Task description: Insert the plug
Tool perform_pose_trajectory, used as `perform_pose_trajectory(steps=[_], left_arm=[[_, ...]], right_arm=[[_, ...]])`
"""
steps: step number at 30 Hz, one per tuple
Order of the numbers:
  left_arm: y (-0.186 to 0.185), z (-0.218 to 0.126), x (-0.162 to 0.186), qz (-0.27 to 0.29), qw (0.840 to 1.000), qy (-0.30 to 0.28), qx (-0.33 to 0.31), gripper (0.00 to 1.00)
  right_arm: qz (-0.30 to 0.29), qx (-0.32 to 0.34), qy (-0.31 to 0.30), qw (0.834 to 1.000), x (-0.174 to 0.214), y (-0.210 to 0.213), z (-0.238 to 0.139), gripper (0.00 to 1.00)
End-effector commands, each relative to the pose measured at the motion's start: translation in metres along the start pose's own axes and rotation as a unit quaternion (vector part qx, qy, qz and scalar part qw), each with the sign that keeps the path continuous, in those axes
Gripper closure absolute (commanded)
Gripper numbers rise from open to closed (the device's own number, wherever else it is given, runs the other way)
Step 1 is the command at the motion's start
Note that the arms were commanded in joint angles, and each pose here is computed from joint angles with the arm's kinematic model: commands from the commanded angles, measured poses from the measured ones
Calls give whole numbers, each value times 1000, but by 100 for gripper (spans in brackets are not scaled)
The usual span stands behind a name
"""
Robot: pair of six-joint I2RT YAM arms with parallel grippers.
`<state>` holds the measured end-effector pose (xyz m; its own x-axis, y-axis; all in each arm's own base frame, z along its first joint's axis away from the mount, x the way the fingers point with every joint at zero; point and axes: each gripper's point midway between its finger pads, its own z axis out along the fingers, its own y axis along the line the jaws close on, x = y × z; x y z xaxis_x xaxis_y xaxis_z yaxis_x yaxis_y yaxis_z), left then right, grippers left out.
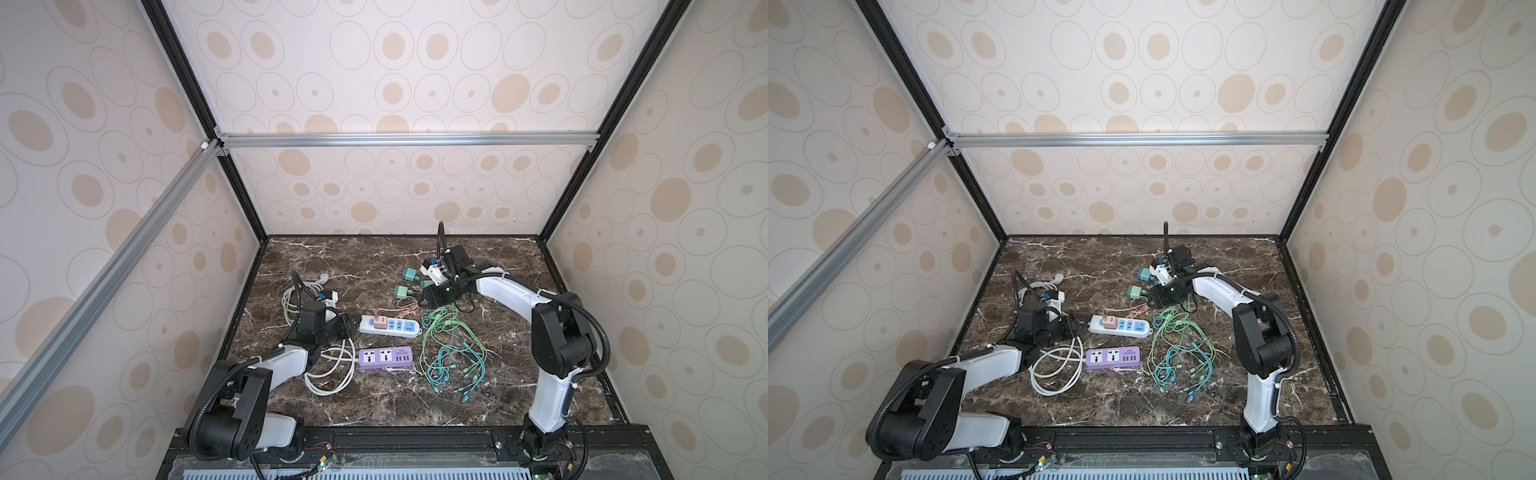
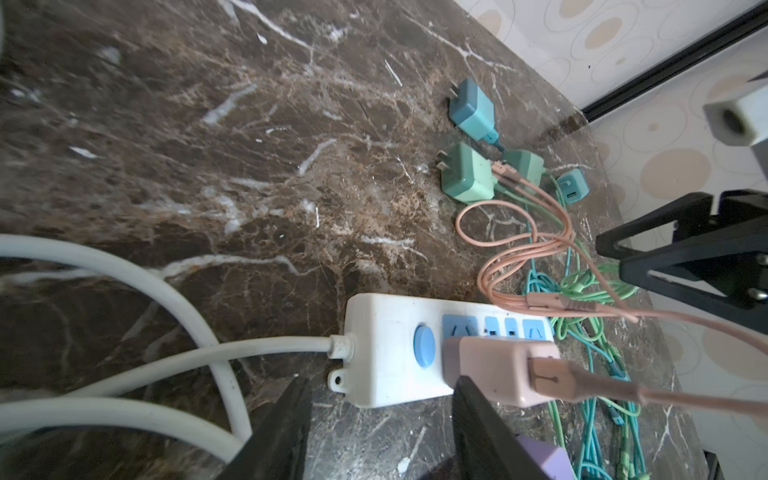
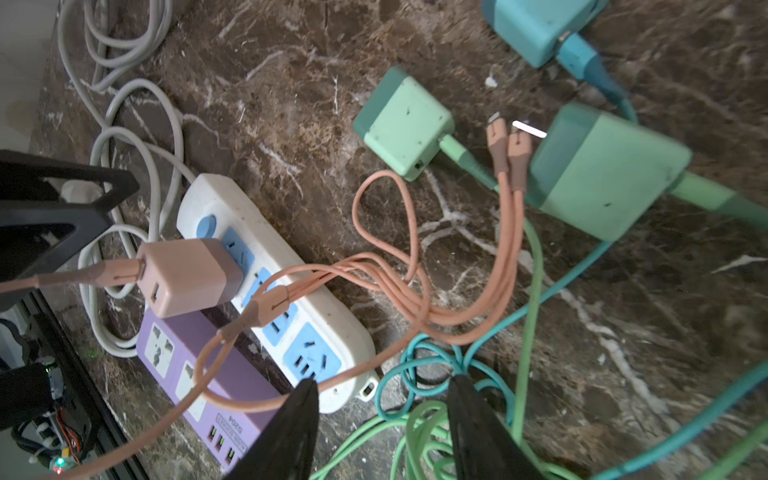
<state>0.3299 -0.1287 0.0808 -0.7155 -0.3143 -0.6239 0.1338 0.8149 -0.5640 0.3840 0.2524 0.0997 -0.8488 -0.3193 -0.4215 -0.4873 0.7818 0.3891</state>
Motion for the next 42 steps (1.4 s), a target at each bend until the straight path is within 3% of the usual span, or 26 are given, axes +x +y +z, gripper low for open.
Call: perform_pose_trajectory(steps=[1, 7, 14, 19, 21, 30, 38, 42], left_arm=[[-6, -13, -23, 24, 999, -30, -18, 41], [-10, -33, -34, 42, 997, -50, -34, 34], [-14, -46, -40, 51, 996, -63, -40, 33], [-18, -51, -45, 59, 995, -70, -39, 33], [-18, -51, -45, 60, 995, -69, -39, 33], [-16, -51, -43, 63, 995, -70, -42, 33], [-17, -52, -46, 65, 994, -78, -44, 33], [-18, -53, -48, 64, 994, -85, -41, 33]], right_arm=[[19, 10, -26, 999, -20, -5, 1, 49], [38, 68, -31, 996, -35, -31, 16, 49], [57, 68, -3, 996, -25, -42, 38, 50], [61, 62, 10, 996, -20, -43, 46, 57], [62, 63, 7, 996, -20, -43, 46, 64], [26, 35, -27, 999, -37, -16, 21, 93], [-32, 16, -75, 997, -63, 25, -14, 97], [-65, 4, -88, 994, -83, 44, -11, 97]])
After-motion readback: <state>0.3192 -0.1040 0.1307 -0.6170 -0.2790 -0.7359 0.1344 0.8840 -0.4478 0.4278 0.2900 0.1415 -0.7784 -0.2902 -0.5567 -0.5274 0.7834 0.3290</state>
